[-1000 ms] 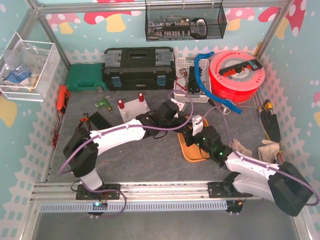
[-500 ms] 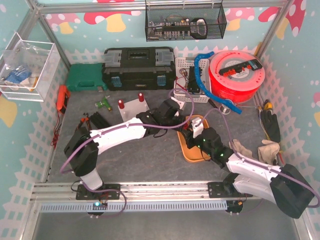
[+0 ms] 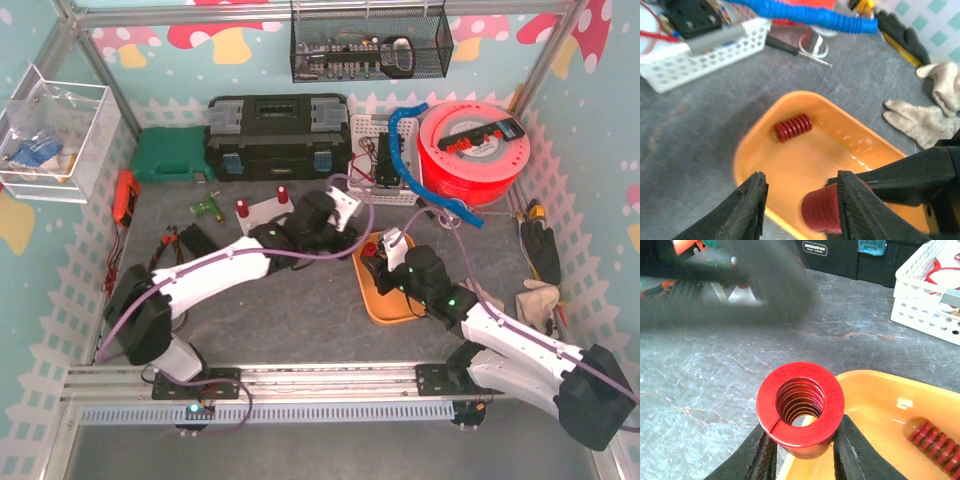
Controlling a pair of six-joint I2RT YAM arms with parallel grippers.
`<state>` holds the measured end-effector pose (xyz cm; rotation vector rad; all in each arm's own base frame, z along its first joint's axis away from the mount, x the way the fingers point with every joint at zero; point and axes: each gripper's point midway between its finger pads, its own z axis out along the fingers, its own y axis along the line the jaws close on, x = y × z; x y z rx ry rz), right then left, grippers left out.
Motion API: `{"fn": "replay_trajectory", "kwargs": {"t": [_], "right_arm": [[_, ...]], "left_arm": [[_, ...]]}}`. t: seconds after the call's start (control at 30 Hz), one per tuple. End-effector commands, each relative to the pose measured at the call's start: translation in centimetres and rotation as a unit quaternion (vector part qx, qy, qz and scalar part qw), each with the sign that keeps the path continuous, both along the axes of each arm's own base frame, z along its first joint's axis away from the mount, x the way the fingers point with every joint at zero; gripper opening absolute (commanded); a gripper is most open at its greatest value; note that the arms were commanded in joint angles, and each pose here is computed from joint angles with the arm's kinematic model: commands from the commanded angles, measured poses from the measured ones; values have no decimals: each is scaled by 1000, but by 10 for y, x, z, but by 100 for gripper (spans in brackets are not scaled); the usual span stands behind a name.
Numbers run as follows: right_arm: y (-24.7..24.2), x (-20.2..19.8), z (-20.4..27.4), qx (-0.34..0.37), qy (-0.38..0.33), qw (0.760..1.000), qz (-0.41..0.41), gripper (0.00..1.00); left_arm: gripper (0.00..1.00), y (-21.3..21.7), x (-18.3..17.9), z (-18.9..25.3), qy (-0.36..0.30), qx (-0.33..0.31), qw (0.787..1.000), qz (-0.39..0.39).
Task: Install the large spring
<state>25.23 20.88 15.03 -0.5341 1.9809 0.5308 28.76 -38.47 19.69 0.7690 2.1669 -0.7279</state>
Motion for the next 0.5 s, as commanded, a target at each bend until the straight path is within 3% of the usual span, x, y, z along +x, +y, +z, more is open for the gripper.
{"fn": "replay_trajectory", "kwargs": {"t": [0.0,0.1,0.17,0.27,0.33,0.37,0.47], "right_arm": [[-2,-6,10,-19,-15,999,30,0],[-1,-7,15,-25,-28,998,47,0],[1,-6,18,-24,-23,998,54,0],[8,-10,18,-18,-9,997,80,0],[13,-16,18,-14,-3,995,103,0],[14,-17,19,-12,-3,994,109,0],[17,-22,25,-7,-10,992,126,0]], "left_arm": [[43,30,20,57,-95,-82,991,-40],[43,41,0,64,-149,-96,972,-152],[45,45,-29,60,-239,-67,936,-250],[47,54,-45,62,-374,-26,877,-301],[47,58,-57,52,-455,12,817,-354],[47,59,-60,47,-476,24,797,-369],[48,59,-56,39,-494,45,777,-388]]}}
